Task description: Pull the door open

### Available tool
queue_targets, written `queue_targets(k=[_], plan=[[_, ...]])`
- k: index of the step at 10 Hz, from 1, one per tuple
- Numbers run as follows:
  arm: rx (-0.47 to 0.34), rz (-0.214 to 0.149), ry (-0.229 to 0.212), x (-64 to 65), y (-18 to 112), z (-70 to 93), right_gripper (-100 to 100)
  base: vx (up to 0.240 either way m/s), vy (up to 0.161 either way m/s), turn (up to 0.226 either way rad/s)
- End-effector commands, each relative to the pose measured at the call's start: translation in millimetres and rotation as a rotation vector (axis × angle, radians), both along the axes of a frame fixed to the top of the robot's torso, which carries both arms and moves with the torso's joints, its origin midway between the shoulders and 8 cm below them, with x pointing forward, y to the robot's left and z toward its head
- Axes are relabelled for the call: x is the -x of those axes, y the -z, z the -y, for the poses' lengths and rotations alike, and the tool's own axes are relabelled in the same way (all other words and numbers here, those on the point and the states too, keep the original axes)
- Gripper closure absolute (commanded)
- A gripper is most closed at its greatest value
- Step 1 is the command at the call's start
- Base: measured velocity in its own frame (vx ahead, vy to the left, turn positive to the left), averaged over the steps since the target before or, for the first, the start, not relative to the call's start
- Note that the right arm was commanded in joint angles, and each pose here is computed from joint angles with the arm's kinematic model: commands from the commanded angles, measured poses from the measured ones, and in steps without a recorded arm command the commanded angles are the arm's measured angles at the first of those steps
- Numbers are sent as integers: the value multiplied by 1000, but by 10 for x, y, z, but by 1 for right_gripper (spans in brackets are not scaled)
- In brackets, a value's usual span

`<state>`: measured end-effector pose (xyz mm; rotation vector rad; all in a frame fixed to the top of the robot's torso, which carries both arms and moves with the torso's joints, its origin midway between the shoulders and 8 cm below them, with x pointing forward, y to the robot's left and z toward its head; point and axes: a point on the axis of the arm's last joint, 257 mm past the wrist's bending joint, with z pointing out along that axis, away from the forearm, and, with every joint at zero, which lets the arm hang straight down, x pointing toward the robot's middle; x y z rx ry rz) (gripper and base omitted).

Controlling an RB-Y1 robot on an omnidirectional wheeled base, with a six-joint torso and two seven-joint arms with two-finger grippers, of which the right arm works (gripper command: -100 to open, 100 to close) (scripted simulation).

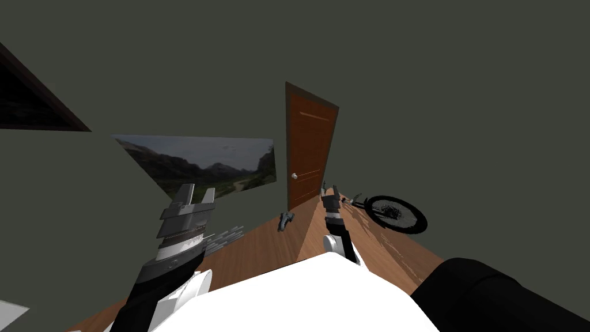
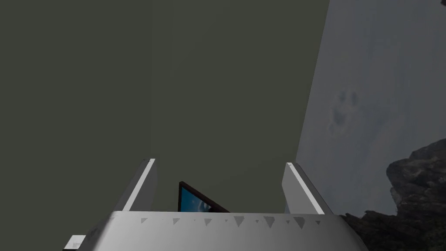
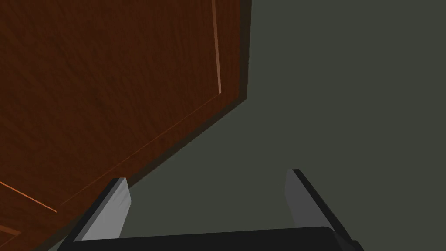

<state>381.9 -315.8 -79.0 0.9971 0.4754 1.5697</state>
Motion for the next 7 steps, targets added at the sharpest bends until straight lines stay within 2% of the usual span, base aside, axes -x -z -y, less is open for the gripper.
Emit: queue_targets(k=[1, 2, 3, 4, 5, 6, 7], plan=[[-58, -5, -37, -69, 135, -8, -100, 62, -90, 228], [-92, -9, -57, -117, 218, -7, -100, 65, -83, 203], [-94, -18, -56, -124, 264, -3, -100, 32, -56, 69], [-129, -25, -76, -173, 361, -1, -100, 26, -55, 121], [-167, -29, -97, -221, 446, 1, -100, 47, -72, 240], [-168, -33, -96, -224, 466, 3, -100, 41, -54, 67], [-206, -38, -116, -271, 556, 6, -100, 42, -58, 98]])
